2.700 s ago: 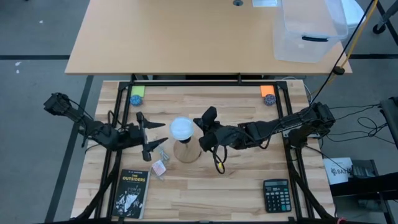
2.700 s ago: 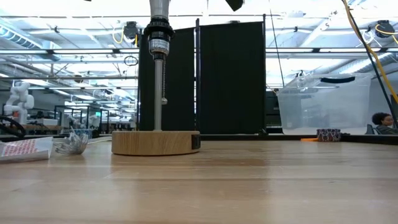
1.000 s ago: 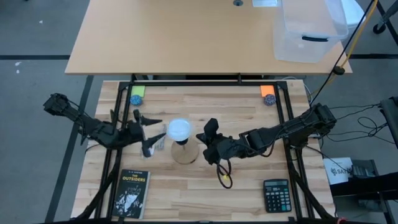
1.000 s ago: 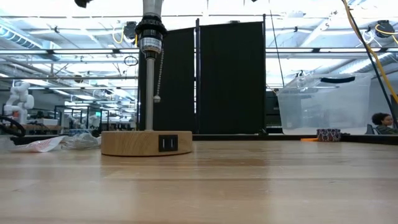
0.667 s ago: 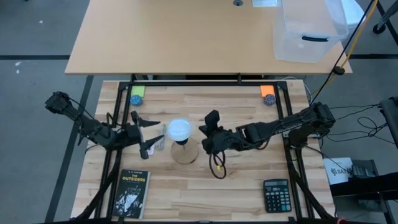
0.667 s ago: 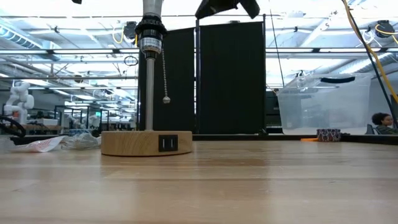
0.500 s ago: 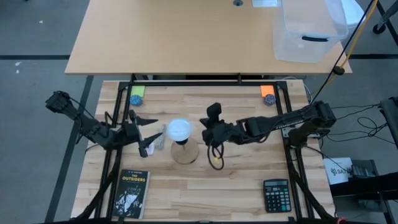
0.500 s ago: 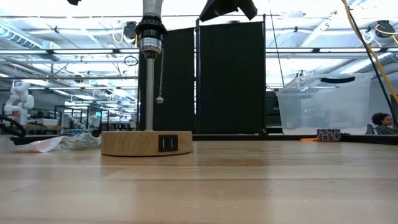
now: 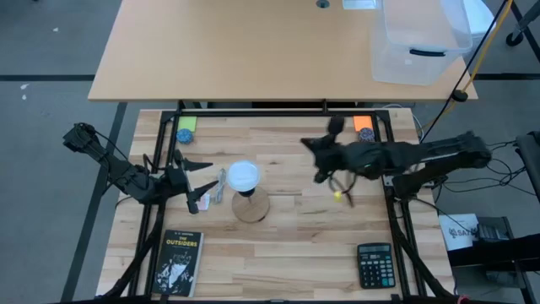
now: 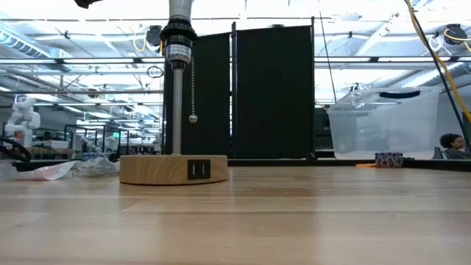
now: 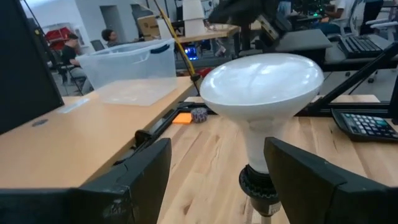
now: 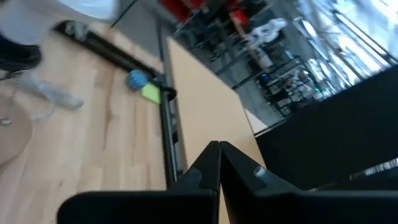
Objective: Screw lightbulb
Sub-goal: Insert the lightbulb on the lamp
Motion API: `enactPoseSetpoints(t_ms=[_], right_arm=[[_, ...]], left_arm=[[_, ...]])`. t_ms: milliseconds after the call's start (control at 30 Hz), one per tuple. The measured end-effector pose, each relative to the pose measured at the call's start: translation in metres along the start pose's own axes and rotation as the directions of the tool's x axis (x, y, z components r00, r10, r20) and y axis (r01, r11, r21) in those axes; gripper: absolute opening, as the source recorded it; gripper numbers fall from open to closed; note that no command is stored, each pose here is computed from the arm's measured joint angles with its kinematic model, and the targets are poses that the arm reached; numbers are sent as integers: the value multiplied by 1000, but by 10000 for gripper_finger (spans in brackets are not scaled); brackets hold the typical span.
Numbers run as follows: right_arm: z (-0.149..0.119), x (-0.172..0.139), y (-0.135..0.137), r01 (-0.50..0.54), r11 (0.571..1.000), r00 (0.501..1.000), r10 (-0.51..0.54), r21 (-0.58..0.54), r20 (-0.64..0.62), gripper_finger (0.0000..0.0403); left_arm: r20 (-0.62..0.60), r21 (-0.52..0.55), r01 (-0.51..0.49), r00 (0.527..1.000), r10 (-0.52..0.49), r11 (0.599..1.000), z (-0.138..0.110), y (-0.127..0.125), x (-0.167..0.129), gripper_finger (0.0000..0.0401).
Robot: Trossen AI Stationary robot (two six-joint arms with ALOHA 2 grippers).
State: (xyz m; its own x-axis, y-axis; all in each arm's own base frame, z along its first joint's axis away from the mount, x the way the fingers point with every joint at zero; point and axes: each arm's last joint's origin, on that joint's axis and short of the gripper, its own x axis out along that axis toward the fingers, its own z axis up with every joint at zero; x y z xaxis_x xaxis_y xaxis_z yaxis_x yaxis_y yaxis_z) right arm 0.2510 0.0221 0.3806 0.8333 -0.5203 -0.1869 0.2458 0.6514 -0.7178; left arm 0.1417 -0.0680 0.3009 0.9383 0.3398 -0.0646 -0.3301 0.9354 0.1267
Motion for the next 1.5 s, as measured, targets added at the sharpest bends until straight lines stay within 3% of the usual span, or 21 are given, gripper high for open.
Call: enactPoseSetpoints(t_ms=[167, 400, 533, 767, 1267, 1500], right_arm=[[-44, -20, 8, 31, 992, 998, -38, 120, 57, 0], [-77, -17, 43, -125, 954, 970, 59, 273, 238, 0], [-79, -5, 60, -170, 947, 957, 92, 274, 276, 0], [-75, 13, 79, -241, 933, 935, 149, 267, 322, 0], [-71, 11, 76, -242, 948, 913, 150, 206, 380, 0], [-72, 11, 76, -240, 949, 917, 153, 203, 368, 0]], left_arm=[[-34, -18, -15, 999, 15, 1000, -5, 2, 2, 263], [-118, -83, -40, 993, 30, 996, -35, -3, 15, 263], [-91, -150, -12, 996, -2, 989, -43, -5, 21, 263], [-106, -166, 43, 992, -61, 985, -78, -16, 34, 263], [-171, -209, 67, 980, -103, 976, -132, -30, 77, 263], [-146, -237, 88, 981, -125, 968, -144, -33, 91, 263]])
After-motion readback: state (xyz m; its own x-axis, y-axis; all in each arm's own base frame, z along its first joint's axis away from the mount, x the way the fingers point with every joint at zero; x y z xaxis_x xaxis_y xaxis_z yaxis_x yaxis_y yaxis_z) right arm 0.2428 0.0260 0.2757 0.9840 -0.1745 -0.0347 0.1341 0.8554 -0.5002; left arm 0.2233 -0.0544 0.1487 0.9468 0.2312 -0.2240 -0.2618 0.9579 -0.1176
